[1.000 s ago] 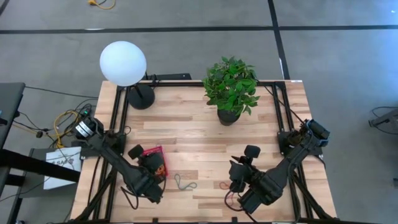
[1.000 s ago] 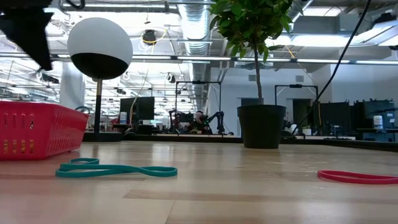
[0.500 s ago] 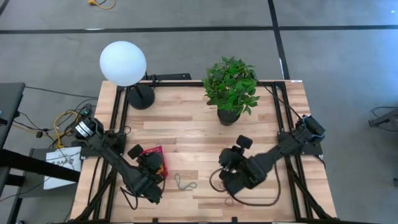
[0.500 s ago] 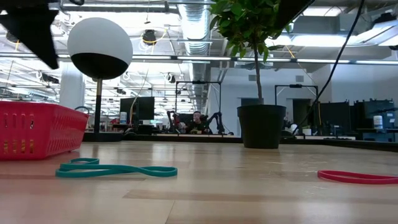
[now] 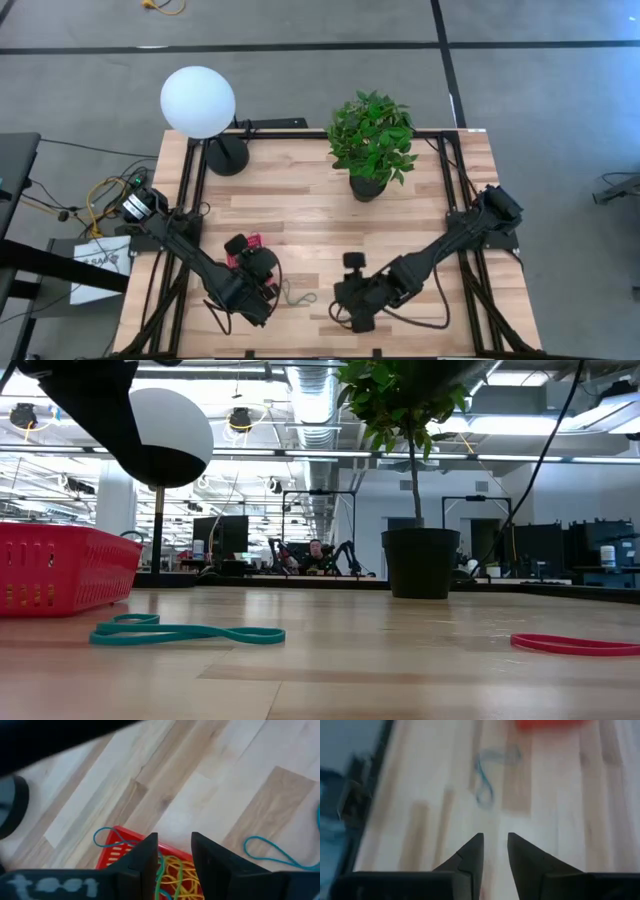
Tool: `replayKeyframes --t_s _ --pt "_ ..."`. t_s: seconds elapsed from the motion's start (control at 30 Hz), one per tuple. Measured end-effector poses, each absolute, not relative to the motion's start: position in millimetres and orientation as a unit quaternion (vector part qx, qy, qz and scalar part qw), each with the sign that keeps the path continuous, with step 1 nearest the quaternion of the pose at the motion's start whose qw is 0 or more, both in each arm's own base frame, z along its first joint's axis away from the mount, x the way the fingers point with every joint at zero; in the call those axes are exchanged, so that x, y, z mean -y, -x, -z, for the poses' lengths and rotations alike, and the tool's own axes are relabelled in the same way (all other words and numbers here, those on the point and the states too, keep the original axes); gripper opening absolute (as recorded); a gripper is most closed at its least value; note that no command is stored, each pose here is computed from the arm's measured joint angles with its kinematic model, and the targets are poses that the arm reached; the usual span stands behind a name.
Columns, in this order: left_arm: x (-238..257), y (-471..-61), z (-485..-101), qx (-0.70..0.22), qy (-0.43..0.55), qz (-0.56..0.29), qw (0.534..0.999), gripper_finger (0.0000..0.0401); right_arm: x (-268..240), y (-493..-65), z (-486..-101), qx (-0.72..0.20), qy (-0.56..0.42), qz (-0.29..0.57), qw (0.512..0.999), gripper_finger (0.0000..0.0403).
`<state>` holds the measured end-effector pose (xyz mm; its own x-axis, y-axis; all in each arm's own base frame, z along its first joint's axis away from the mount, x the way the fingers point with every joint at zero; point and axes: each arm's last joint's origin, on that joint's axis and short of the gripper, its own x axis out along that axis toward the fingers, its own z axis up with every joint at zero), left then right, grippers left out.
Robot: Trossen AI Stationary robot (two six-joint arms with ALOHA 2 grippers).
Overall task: Pick and place items into bin
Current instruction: Put the red rubber band into the red bin
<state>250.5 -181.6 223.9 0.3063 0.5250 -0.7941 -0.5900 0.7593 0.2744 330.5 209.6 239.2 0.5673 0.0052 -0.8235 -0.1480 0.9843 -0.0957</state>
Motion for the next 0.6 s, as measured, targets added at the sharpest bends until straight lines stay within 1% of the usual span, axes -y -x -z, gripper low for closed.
replayKeyframes --t_s 0.13,0.23,0.43,0.6 --pt "180.2 -249.0 -224.2 -0.48 0.028 -0.351 0.804 0.0111 -205.4 -345.8 -230.7 -0.391 0.077 -0.071 0.915 0.0096" --pt "180.4 -249.1 -224.2 -0.479 0.028 -0.35 0.804 0.0111 -193.8 -351.4 -220.7 -0.386 0.075 -0.076 0.916 0.0112" --pt "179.2 -250.0 -224.6 -0.471 0.023 -0.354 0.808 0.0111 -176.6 -360.9 -200.7 -0.364 0.041 -0.085 0.927 0.0142" --pt "180.1 -252.9 -224.8 -0.454 0.027 -0.353 0.818 0.0111 -174.8 -367.1 -187.3 -0.377 0.015 -0.076 0.923 0.0154"
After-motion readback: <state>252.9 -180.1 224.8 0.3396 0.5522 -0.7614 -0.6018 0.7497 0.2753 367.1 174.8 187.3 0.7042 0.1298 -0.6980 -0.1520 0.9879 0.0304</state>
